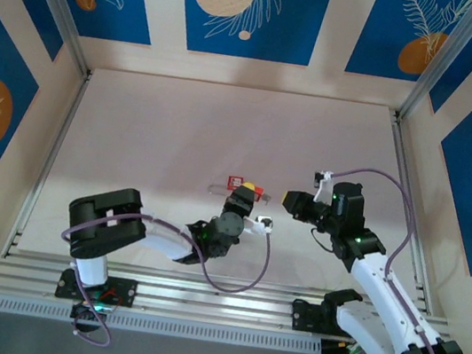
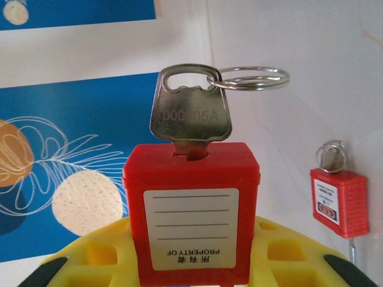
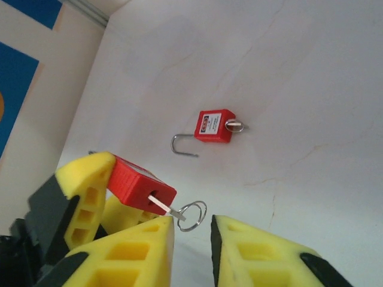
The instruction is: Unlock with the key
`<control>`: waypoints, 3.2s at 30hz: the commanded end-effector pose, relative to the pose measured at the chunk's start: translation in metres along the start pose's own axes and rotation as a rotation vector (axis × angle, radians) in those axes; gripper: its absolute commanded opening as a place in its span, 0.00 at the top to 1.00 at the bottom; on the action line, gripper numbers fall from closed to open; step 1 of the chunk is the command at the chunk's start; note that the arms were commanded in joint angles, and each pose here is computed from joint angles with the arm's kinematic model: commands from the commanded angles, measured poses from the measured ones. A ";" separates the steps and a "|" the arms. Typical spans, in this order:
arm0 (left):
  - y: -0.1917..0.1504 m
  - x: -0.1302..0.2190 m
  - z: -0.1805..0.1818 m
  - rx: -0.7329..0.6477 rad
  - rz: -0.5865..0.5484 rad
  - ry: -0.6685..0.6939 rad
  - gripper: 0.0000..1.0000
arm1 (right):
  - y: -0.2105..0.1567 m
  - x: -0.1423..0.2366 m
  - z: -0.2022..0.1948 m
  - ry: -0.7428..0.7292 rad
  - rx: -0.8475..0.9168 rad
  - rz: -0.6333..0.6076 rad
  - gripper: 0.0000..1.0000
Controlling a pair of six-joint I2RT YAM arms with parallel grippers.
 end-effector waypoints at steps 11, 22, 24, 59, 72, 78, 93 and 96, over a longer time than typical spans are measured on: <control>0.013 0.015 0.008 0.030 -0.050 0.081 0.87 | 0.006 -0.009 0.028 0.159 0.136 0.057 0.69; 0.014 0.016 0.010 0.035 -0.056 0.087 0.87 | 0.000 -0.010 0.027 0.149 0.135 0.091 0.72; 0.014 0.016 0.010 0.036 -0.057 0.089 0.87 | -0.001 -0.011 0.026 0.137 0.128 0.097 0.72; 0.016 0.023 0.006 0.043 -0.096 0.068 0.88 | -0.007 0.007 0.034 0.146 0.095 0.121 0.61; 0.016 0.025 0.007 0.044 -0.102 0.064 0.88 | -0.019 0.001 0.023 0.023 0.104 0.190 0.62; 0.017 0.027 0.010 0.047 -0.111 0.065 0.88 | -0.015 -0.004 0.020 -0.007 0.103 0.192 0.62; 0.019 0.033 0.013 0.047 -0.138 0.086 0.88 | -0.009 -0.018 0.011 -0.033 0.086 0.207 0.62; 0.020 0.032 0.015 0.051 -0.137 0.098 0.88 | -0.011 -0.020 0.010 -0.031 0.078 0.212 0.62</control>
Point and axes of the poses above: each hand's point on the last joint's axis, 136 mm out from that joint toward the fingers, its own x axis back along the fingers, its own z axis along the line the jaws close on, y = z × x, the point moved 6 cm from there along x, back along the fingers, and after that the axes turned 9 degrees about x, right-handed, at the moved point
